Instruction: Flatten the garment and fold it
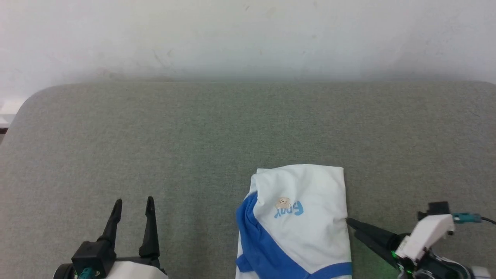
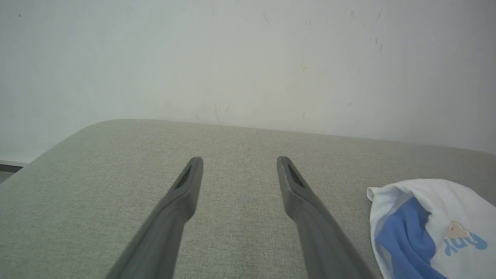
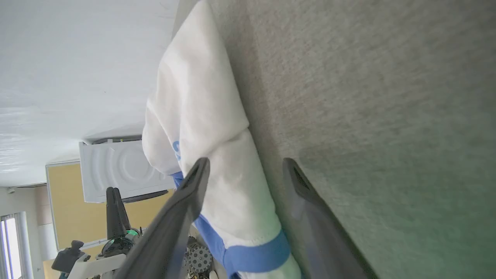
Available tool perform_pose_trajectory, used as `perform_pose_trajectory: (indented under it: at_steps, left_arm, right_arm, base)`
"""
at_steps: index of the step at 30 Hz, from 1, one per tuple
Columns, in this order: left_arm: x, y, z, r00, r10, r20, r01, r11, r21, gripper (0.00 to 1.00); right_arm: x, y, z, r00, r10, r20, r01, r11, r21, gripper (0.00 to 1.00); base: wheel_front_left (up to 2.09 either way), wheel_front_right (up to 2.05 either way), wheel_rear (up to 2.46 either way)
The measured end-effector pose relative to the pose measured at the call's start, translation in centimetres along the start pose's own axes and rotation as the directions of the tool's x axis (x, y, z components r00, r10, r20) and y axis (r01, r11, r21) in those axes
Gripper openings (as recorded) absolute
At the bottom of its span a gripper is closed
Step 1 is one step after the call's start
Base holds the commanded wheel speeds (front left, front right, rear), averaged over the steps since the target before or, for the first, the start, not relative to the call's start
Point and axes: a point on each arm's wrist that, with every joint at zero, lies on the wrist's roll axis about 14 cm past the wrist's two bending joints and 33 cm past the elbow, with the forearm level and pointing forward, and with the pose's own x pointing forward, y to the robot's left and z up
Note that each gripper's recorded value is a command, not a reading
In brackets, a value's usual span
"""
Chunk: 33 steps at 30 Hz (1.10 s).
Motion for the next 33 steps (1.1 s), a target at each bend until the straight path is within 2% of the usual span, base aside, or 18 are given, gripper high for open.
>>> perform_pose_trajectory:
  at_steps: [8, 9, 10, 12, 17, 21, 24, 27, 29, 30, 33]
  left_arm:
    - [-0.1, 0.7, 0.1, 0.999, 0.034, 0.006, -0.034, 0.999, -0.015, 1.00]
    - [-0.1, 0.8, 0.2, 0.999, 0.039, 0.007, -0.039, 0.999, -0.016, 1.00]
    - [-0.2, 1.0, 0.2, 0.999, 0.046, 0.008, -0.046, 0.999, -0.016, 1.00]
    - [-0.4, 1.2, 0.3, 0.998, 0.055, 0.013, -0.055, 0.998, -0.013, 1.00]
    - [-0.5, 1.4, 0.7, 0.998, 0.062, 0.027, -0.061, 0.998, -0.018, 1.00]
    - [-0.1, 0.9, 1.0, 0.998, 0.050, 0.039, -0.050, 0.999, -0.017, 1.00]
    - [0.3, 0.1, 1.3, 0.999, 0.023, 0.048, -0.022, 1.000, -0.020, 1.00]
    - [0.9, -1.0, 1.5, 0.998, -0.006, 0.060, 0.007, 1.000, -0.024, 1.00]
    - [1.4, -1.9, 1.7, 0.997, -0.034, 0.066, 0.035, 0.999, -0.024, 1.00]
    - [1.7, -2.3, 1.7, 0.997, -0.046, 0.068, 0.048, 0.999, -0.026, 1.00]
    - [2.7, -4.2, 1.7, 0.992, -0.107, 0.071, 0.109, 0.994, -0.027, 1.00]
  right_arm:
    - [3.8, 1.8, -3.5, 0.988, 0.044, -0.151, -0.042, 0.999, 0.016, 1.00]
    - [4.0, 2.0, -3.6, 0.987, 0.044, -0.156, -0.043, 0.999, 0.010, 0.82]
    - [4.2, 2.1, -3.8, 0.986, 0.044, -0.163, -0.044, 0.999, 0.002, 0.43]
    - [4.5, 2.5, -3.7, 0.987, 0.047, -0.157, -0.049, 0.999, -0.010, 0.00]
    - [4.4, 2.7, -2.9, 0.992, 0.023, -0.126, -0.036, 0.995, -0.097, 0.00]
    - [3.5, 2.6, -0.8, 0.999, -0.019, -0.046, 0.007, 0.969, -0.249, 0.00]
    - [2.3, 1.9, 1.2, 0.996, -0.084, 0.031, 0.089, 0.900, -0.426, 0.00]
    - [0.7, 0.5, 3.1, 0.979, -0.178, 0.099, 0.201, 0.765, -0.612, 0.00]
    - [-0.5, -0.4, 4.5, 0.960, -0.235, 0.150, 0.271, 0.660, -0.700, 0.00]
    - [-1.1, -0.7, 5.2, 0.950, -0.260, 0.171, 0.299, 0.613, -0.731, 0.00]
    - [-3.1, -1.9, 7.3, 0.915, -0.323, 0.241, 0.382, 0.505, -0.774, 0.00]
  base:
    - [0.00, 0.00, 0.00]
    - [0.00, 0.00, 0.00]
    - [0.00, 0.00, 0.00]
    - [0.00, 0.00, 0.00]
    - [0.00, 0.00, 0.00]
    - [0.00, 0.00, 0.00]
    - [0.00, 0.00, 0.00]
    - [0.00, 0.00, 0.00]
    - [0.00, 0.00, 0.00]
    - [0.00, 0.00, 0.00]
    - [0.00, 0.00, 0.00]
